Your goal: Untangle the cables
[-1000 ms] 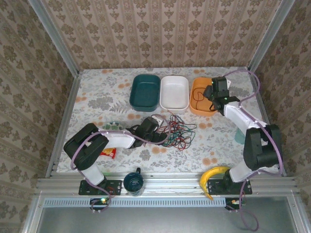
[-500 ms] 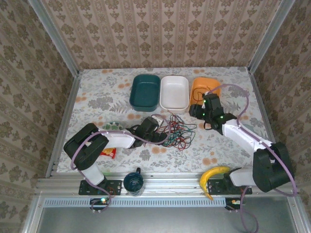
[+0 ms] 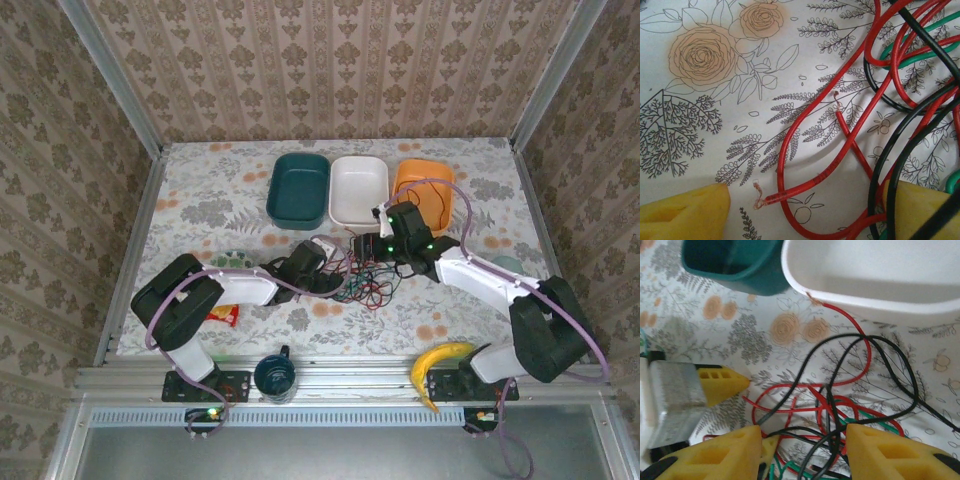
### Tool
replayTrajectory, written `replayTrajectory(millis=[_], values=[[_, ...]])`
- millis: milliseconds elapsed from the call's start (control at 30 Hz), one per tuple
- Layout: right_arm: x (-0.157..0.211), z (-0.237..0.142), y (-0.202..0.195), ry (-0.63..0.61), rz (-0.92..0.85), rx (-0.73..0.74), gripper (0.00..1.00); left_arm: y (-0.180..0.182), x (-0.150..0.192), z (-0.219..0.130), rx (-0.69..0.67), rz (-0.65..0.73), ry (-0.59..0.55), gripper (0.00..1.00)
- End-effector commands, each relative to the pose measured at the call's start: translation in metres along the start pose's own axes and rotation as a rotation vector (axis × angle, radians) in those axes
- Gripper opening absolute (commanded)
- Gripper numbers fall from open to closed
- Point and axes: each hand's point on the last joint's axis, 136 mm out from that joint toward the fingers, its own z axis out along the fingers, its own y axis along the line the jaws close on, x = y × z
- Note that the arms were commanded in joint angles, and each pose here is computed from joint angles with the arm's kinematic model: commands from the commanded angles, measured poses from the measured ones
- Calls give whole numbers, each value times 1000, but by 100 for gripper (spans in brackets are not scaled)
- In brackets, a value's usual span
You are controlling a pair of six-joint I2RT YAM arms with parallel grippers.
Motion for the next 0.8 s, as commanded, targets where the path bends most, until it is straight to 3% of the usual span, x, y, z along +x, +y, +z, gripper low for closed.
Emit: replayTrajectory(millis=[0,367,767], values=[[10,-4,-15,24,-8,80,50,1,-2,-4,-2,-22,-27,80],[32,-21,-23,-1,-28,98,51,-24,-37,-38,162,-3,-199,92],[25,-17,-11,-9,-56,66,52,-29,-36,-42,190,32,-152,93]])
